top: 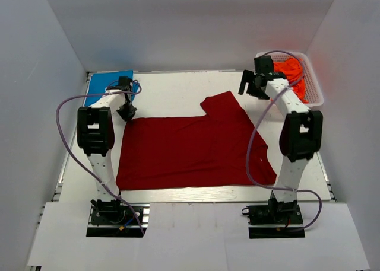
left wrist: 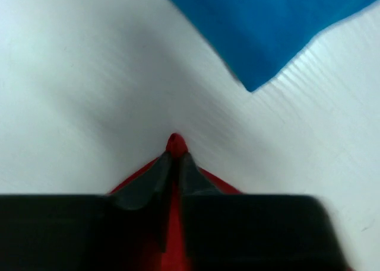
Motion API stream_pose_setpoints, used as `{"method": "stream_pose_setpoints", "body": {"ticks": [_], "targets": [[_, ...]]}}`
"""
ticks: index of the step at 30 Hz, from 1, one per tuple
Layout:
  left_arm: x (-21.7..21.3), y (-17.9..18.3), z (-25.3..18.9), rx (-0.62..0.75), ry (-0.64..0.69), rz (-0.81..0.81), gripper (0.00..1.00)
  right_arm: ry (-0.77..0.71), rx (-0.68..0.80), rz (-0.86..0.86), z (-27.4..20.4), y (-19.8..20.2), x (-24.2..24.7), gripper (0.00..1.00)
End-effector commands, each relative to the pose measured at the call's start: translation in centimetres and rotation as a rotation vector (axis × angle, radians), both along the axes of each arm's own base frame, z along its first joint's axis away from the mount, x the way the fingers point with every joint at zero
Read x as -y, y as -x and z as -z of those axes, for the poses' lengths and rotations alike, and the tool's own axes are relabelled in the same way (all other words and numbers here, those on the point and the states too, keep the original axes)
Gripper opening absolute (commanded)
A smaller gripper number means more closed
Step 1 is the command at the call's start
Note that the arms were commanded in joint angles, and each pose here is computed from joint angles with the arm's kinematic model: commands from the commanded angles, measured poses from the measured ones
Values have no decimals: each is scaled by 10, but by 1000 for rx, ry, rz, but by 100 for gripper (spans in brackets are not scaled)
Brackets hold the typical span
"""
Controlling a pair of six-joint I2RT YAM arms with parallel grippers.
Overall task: Fold and stack the t-shirts
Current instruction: Grap the side of the flattened tshirt furthest away from the robot with both arms
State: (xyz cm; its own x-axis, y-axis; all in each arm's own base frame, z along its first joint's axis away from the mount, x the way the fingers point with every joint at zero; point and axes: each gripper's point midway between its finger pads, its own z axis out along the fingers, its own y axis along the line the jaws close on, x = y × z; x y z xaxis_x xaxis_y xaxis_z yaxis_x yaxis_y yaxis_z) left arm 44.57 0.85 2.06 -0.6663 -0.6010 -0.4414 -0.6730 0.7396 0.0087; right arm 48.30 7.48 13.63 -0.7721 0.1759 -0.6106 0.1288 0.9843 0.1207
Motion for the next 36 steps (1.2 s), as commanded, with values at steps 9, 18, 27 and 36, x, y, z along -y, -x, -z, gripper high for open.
{"method": "stream_pose_setpoints", "body": {"ticks": [9, 18, 27, 36], "targets": [[0, 16, 12, -36, 8, 10, 0, -23, 141, -133, 48, -121, -42, 90], [1, 33, 17, -90, 15, 13, 0, -102, 80, -258, 102, -117, -89, 90], [-3, 30, 5, -76, -7, 18, 0, -52, 19, -239, 104, -94, -93, 3], [-3, 32, -42, 11, -53, 42, 0, -10, 250, -217, -9, -52, -81, 0]]}}
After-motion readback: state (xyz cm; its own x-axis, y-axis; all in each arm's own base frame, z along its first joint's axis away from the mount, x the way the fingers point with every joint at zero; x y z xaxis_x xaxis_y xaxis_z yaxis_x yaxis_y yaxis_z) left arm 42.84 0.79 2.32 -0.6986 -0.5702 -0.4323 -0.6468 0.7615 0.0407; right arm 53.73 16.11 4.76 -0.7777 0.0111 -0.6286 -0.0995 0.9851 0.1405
